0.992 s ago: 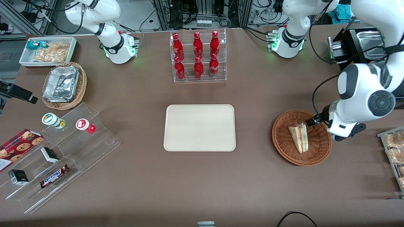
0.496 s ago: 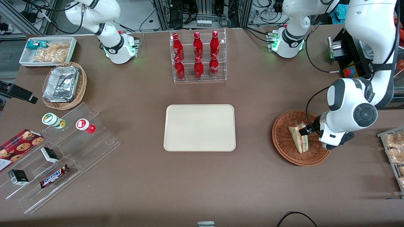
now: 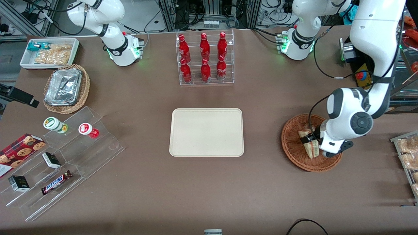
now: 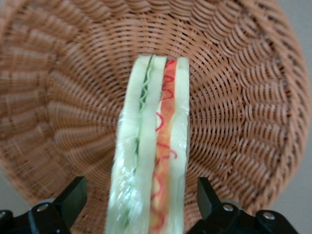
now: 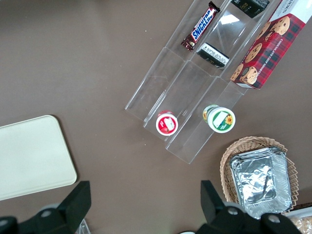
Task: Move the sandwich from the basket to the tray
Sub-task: 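Lower the left gripper onto the sandwich wedge and close it, then lift the sandwich and carry it with the left gripper over the tray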
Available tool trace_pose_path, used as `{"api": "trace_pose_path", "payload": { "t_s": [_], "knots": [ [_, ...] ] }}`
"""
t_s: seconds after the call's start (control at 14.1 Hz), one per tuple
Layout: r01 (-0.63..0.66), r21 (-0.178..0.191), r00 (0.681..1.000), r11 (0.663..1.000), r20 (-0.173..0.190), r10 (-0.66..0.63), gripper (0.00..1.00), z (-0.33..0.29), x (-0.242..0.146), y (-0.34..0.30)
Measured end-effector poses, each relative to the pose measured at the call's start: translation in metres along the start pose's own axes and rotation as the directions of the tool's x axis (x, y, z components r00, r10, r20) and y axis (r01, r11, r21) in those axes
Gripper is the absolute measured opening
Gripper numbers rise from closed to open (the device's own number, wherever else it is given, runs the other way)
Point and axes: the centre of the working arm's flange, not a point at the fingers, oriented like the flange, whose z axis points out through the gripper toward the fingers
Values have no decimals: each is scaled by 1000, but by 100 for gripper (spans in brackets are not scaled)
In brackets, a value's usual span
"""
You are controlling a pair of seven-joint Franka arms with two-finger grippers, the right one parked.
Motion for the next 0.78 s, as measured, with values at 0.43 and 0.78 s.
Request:
{"api": "trace_pose_path", "payload": {
  "t_s": [0.43, 0.78],
  "knots": [
    [-61, -2, 998, 998, 1, 61, 42, 11, -4, -4],
    [-146, 21, 989, 989, 7, 146, 21, -53, -10, 28]
  ]
}}
